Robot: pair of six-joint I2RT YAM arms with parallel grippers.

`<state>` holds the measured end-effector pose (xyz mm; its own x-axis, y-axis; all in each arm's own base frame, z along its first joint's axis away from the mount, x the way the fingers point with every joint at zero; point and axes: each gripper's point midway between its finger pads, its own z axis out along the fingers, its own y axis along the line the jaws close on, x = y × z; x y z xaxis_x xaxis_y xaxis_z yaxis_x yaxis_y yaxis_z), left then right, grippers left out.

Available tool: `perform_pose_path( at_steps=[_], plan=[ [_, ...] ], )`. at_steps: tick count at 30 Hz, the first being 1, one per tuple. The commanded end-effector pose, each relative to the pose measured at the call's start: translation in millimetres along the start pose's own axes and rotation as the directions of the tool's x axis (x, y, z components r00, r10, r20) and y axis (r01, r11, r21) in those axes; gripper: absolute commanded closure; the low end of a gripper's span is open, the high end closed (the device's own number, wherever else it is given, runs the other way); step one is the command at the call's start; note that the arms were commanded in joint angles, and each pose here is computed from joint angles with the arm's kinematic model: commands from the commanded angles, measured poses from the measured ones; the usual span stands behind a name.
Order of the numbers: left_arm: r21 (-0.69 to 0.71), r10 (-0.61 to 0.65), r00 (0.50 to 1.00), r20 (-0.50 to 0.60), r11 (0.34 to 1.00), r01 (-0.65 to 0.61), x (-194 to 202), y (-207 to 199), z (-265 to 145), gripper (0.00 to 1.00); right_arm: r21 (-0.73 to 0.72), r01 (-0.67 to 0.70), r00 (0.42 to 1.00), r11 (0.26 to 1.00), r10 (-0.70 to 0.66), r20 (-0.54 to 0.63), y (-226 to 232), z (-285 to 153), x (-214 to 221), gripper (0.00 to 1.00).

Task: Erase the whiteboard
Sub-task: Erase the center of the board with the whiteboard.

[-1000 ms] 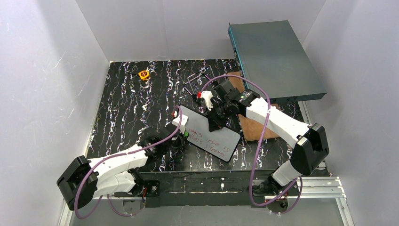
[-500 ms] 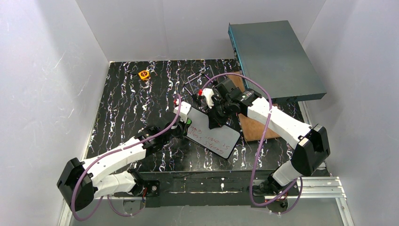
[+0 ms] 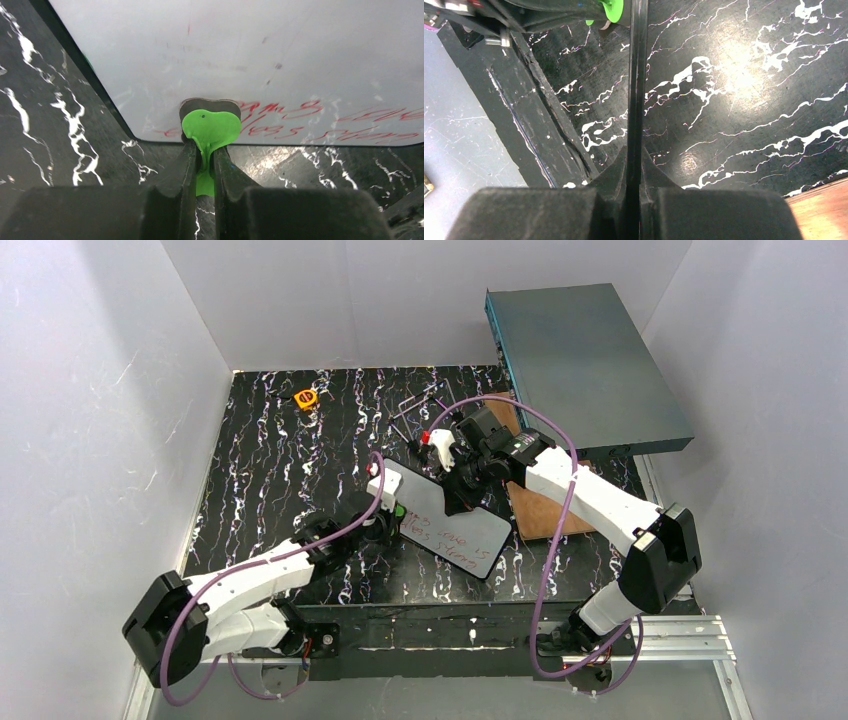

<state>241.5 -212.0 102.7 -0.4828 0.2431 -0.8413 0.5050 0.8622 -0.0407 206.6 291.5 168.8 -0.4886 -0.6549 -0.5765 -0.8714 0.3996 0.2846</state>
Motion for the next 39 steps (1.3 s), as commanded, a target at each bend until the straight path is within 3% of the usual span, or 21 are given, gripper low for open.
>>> perform_pose_path(
  at_steps=[1,11,30,39],
  plan=[
    [0.007,-0.055,0.996,-0.065,0.998,0.055,36,-1,11,1.0,-0.133,0.104,0.993,0.986,-0.094,0.076,32,-3,-18,0.99],
    [0.032,-0.055,0.995,-0.077,0.998,0.058,38,-6,14,1.0,-0.135,0.104,0.993,0.985,-0.095,0.075,32,-3,-18,0.99],
    [0.07,0.028,0.992,0.119,0.997,-0.037,-80,-17,-14,1.0,-0.139,0.102,0.993,0.985,-0.092,0.072,33,-2,-18,0.99],
    [0.072,0.016,0.995,0.103,0.997,-0.023,-71,-17,-13,1.0,-0.141,0.102,0.993,0.985,-0.092,0.072,33,-2,-17,0.99]
  ],
)
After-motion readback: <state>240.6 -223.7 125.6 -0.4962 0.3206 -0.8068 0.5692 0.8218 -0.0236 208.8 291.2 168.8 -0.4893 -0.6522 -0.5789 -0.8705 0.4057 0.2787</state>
